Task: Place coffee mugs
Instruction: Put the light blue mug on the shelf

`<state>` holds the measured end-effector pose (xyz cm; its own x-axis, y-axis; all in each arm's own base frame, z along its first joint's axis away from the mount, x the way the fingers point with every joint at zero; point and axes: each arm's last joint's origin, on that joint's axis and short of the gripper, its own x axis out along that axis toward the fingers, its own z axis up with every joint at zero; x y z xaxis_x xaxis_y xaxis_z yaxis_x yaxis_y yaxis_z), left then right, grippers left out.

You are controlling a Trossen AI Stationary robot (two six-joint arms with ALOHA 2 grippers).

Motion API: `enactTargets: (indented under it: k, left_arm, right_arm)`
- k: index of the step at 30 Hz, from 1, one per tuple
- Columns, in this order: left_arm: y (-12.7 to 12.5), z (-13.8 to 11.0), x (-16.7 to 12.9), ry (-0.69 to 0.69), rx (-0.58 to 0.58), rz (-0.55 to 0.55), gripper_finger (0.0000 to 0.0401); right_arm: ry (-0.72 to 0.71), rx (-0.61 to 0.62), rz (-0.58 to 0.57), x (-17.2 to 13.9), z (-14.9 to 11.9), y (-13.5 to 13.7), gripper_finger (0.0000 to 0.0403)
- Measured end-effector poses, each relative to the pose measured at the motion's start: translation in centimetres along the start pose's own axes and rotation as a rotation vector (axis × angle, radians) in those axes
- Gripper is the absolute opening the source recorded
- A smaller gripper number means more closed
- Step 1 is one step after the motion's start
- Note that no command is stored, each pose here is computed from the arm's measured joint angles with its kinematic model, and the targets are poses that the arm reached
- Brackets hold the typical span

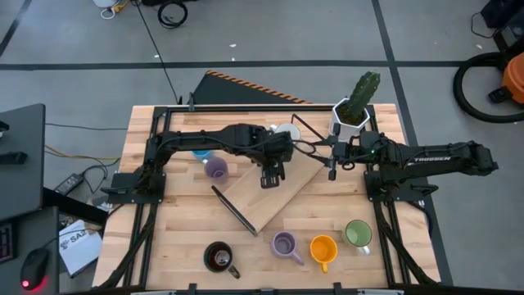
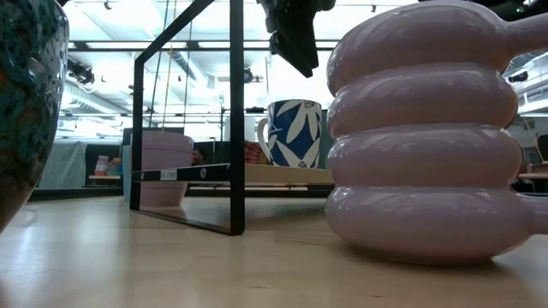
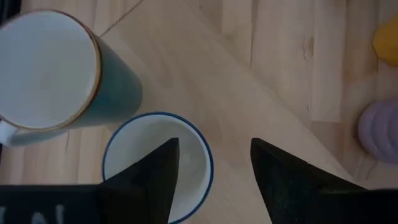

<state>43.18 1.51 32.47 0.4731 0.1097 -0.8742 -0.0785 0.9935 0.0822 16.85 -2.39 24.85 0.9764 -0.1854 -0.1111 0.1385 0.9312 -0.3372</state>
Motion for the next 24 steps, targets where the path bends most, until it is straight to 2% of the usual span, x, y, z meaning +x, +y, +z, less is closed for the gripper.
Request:
enactTargets:
  k: [7,11,20,24]
  left_arm:
    - [0.1,-0.2,-0.6,0.007,0.01,0.0,0.0206]
    - [0.3,-0.6,-2.6,0.002,0.002,0.003,0.0206]
    - [0.5,-2.5,-4.9,0.086,-0.045,0.092,0.0206]
    - [0.3,-3.5,-4.8,0.106,-0.045,0.116,0.0205]
  right_arm:
    - [0.0,0.0,0.0,0.0,0.0,0.0,0.0169]
    - [-0.001,0.004,0.003,0.0,0.0,0.0,0.0169]
    - [-0.01,0.015,0.025,0.0,0.1,0.2,0.0169]
    - [-0.011,0.018,0.028,0.0,0.1,0.2,0.0169]
